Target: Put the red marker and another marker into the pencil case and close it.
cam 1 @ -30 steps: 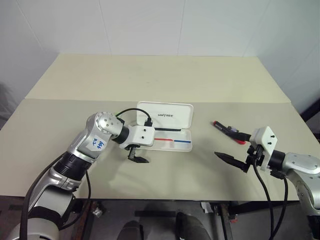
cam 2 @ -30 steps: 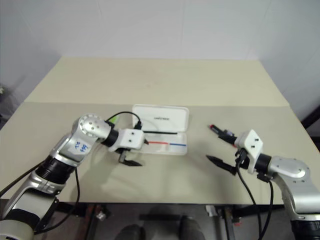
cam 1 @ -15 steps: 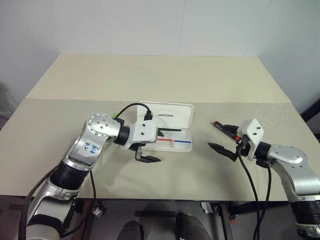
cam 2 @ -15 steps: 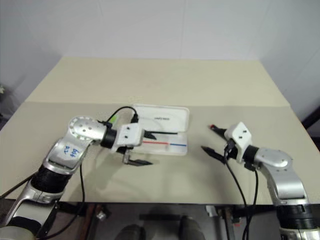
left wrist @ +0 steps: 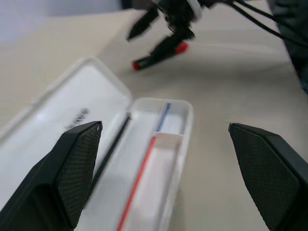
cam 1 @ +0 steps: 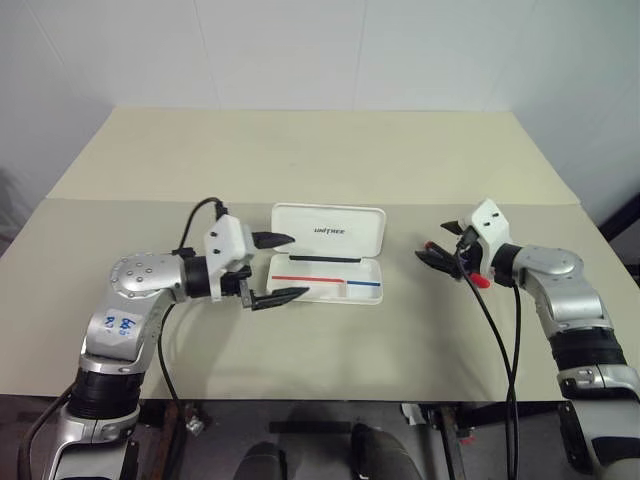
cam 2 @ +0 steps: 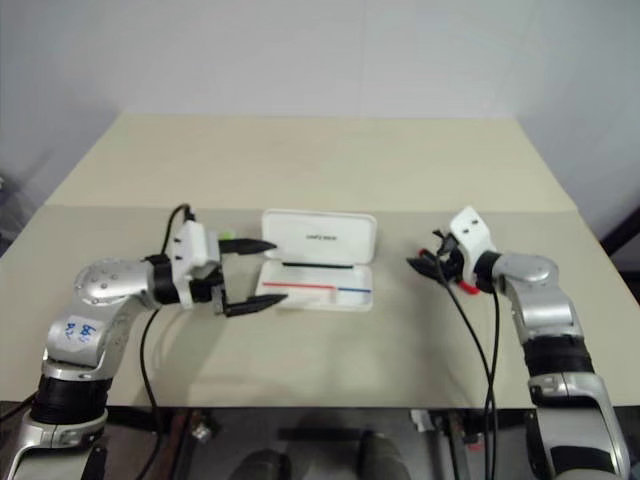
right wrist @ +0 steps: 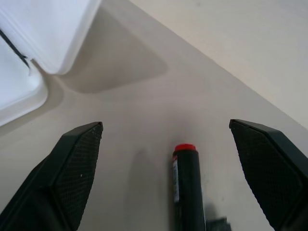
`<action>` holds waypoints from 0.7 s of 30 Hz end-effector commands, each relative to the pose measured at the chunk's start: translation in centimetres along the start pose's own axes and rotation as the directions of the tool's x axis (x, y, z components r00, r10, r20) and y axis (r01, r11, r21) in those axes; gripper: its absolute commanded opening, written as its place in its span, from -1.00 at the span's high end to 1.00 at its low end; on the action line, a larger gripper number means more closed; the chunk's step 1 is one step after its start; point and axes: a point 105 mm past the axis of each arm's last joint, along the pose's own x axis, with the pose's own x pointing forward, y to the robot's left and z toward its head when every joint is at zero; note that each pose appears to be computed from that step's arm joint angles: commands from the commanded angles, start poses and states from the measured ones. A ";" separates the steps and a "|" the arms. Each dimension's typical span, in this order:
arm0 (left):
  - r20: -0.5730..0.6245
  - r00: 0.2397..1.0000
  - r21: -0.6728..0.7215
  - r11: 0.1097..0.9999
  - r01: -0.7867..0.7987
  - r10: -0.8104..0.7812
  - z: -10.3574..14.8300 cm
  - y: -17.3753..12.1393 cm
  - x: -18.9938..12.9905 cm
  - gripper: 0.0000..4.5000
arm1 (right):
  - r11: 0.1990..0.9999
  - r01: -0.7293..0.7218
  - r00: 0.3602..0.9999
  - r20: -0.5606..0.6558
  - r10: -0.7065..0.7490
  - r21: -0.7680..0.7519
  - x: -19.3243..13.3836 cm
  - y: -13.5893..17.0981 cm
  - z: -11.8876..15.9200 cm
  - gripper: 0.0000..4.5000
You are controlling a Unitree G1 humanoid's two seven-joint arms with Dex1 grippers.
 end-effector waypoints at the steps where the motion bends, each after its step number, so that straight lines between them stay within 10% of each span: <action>1: 0.072 0.997 0.020 0.999 -0.035 0.034 1.3 0.2 -1.8 -0.99 | 1.000 0.007 1.000 -0.025 -0.007 0.005 0.3 -1.0 0.4 -1.00; 18: 0.039 0.998 -0.025 0.998 -0.050 0.051 0.6 0.3 -6.9 -0.99 | 0.994 -0.013 0.974 -0.222 0.037 0.109 0.7 -2.0 -2.0 -1.00; 21: 0.048 0.998 -0.032 0.998 -0.045 0.046 0.8 0.4 -7.2 -1.00 | 0.994 -0.012 0.974 -0.226 0.037 0.113 0.8 -2.1 -2.0 -0.71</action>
